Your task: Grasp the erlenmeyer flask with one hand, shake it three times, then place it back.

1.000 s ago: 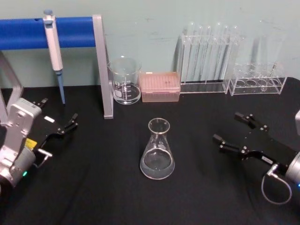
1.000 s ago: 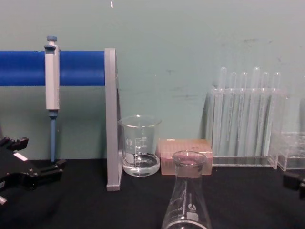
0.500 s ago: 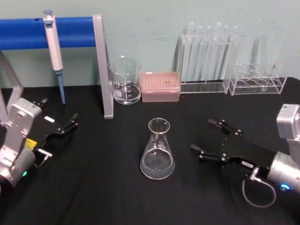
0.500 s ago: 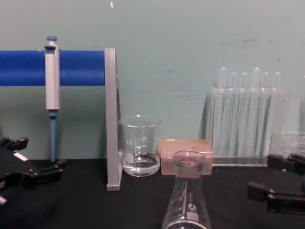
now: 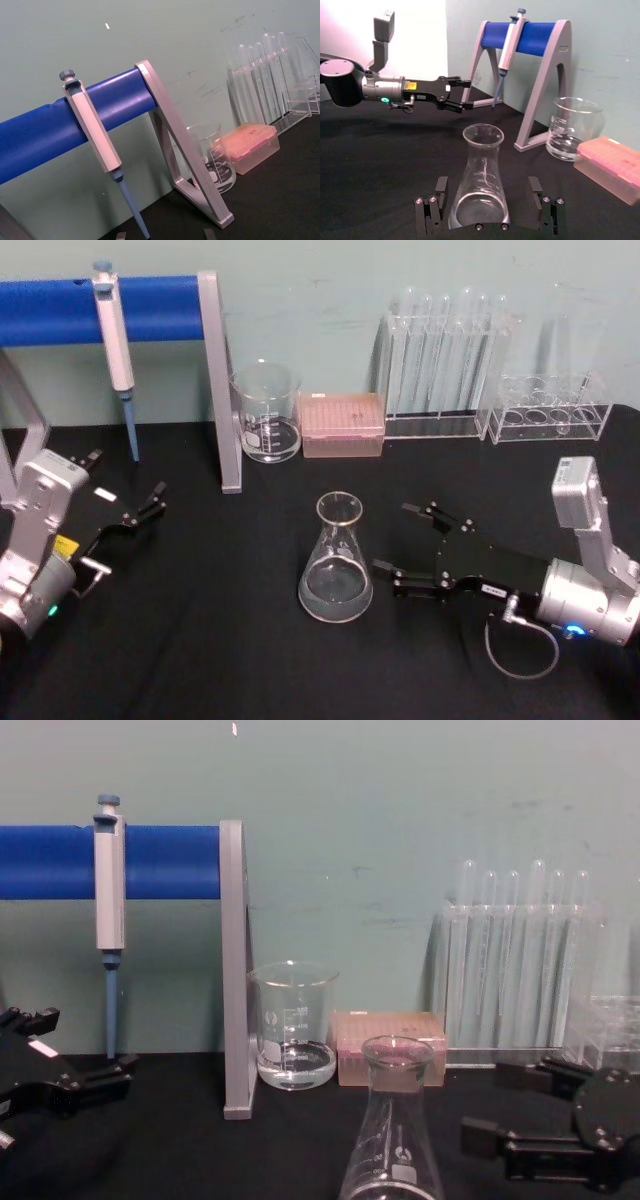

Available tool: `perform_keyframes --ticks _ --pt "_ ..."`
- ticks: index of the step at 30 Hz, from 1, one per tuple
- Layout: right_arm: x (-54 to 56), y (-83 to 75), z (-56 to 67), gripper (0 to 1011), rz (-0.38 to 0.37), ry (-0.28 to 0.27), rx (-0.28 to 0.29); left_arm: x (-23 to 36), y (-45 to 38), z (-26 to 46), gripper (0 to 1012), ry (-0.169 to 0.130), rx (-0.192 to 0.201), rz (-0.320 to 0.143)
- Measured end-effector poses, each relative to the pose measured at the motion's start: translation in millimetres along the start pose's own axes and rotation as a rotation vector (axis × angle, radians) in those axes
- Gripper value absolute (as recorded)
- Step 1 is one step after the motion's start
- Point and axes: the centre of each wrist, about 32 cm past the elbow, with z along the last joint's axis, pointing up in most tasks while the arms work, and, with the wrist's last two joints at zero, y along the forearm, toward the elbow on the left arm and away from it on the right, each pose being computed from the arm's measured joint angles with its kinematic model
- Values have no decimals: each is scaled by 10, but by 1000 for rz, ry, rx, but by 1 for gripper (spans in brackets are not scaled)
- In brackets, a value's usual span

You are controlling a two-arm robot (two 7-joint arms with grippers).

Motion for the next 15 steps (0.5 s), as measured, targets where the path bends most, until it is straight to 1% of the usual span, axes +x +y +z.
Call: perform_keyframes --ticks 12,13,15 --pt "99 206 -30 1000 49 22 4 0 0 0 1001 0 0 0" --pt "99 206 -30 1000 49 22 4 0 0 0 1001 0 0 0" --pt "116 261 -37 1000 60 25 3 0 0 0 1001 0 0 0"
